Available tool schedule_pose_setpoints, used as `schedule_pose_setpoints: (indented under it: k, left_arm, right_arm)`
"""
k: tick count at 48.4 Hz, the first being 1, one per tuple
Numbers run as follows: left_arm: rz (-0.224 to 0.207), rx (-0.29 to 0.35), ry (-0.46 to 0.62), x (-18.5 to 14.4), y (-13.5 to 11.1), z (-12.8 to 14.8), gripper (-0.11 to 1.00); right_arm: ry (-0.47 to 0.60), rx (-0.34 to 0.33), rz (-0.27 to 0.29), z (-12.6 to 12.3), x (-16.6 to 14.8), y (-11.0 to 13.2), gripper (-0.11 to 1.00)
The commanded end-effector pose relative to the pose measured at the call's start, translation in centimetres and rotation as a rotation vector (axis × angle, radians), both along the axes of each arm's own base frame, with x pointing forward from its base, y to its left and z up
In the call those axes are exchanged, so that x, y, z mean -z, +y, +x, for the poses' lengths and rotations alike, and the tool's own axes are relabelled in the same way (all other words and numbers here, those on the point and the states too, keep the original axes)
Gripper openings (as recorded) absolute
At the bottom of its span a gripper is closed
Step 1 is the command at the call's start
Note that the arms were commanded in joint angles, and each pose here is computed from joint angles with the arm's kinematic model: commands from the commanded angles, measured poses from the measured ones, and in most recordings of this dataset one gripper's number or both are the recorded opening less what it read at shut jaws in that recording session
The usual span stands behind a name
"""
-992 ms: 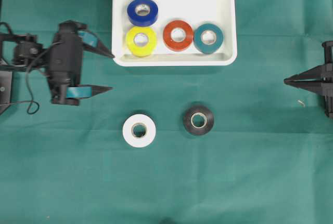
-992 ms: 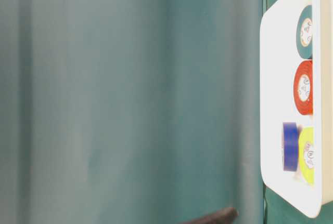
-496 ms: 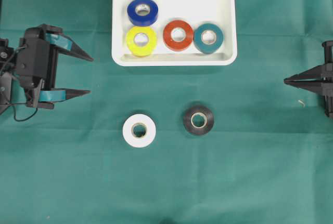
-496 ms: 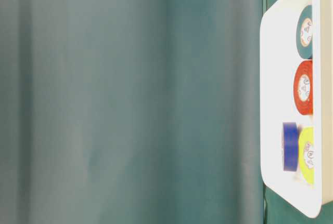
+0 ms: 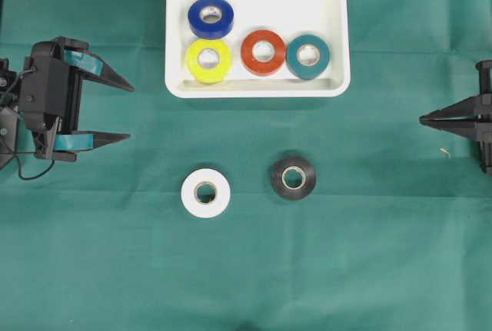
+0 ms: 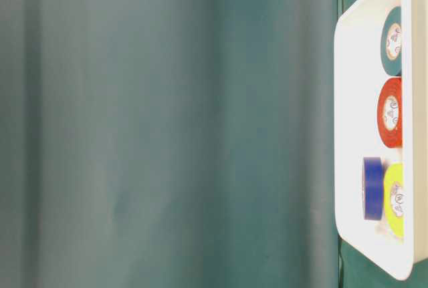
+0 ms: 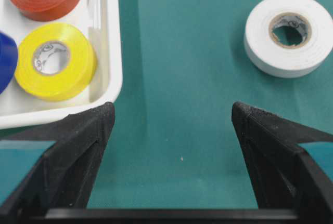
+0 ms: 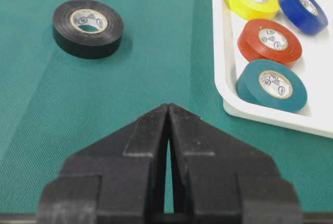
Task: Put the tape into the white case with the left arm.
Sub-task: 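Move the left gripper over the black tape roll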
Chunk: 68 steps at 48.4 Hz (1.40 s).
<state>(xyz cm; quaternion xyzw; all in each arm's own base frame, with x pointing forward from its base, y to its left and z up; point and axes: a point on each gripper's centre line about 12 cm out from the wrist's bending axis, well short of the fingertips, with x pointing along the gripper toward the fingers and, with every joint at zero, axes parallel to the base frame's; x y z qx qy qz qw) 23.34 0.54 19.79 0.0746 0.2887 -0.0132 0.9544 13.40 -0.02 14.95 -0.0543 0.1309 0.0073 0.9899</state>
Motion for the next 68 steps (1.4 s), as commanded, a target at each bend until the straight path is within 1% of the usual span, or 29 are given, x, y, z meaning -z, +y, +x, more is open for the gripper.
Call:
schedule_pose_setpoints:
  k: [1, 10, 18, 31, 50, 53, 61, 68]
  left_arm:
    - [-0.003, -0.001, -0.018, -0.5, 0.0, 0.3, 0.93]
    - [-0.003, 0.008, -0.025, -0.7, -0.2, 0.5, 0.93]
    - [-0.002, 0.027, -0.009, -0.7, -0.7, 1.9, 0.93]
    - [-0.004, 0.035, 0.034, -0.4, -1.0, 6.5, 0.93]
    - [-0.007, 0.103, 0.049, 0.0, -3.8, 14.0, 0.93]
    - [-0.024, 0.094, 0.048, 0.1, -4.0, 15.0, 0.93]
    - [-0.111, 0.035, 0.055, 0.6, -4.3, 17.4, 0.93]
    - [-0.178, -0.014, 0.064, 1.3, -4.4, 19.1, 0.93]
  right_arm:
    - [-0.015, 0.000, -0.001, 0.2, -0.5, 0.0, -0.09]
    - [-0.015, 0.000, -0.001, 0.2, -0.5, 0.0, -0.09]
    - [-0.017, 0.000, -0.001, 0.2, -0.5, 0.0, -0.09]
    - [-0.015, 0.000, -0.001, 0.2, -0.5, 0.0, -0.09]
    - [-0.017, 0.000, -0.001, 0.2, -0.5, 0.0, -0.09]
    - [-0.015, 0.000, -0.001, 0.2, -0.5, 0.0, -0.09]
    - [-0.015, 0.000, -0.001, 0.2, -0.4, 0.0, -0.09]
    - [-0.017, 0.000, -0.001, 0.2, -0.4, 0.0, -0.09]
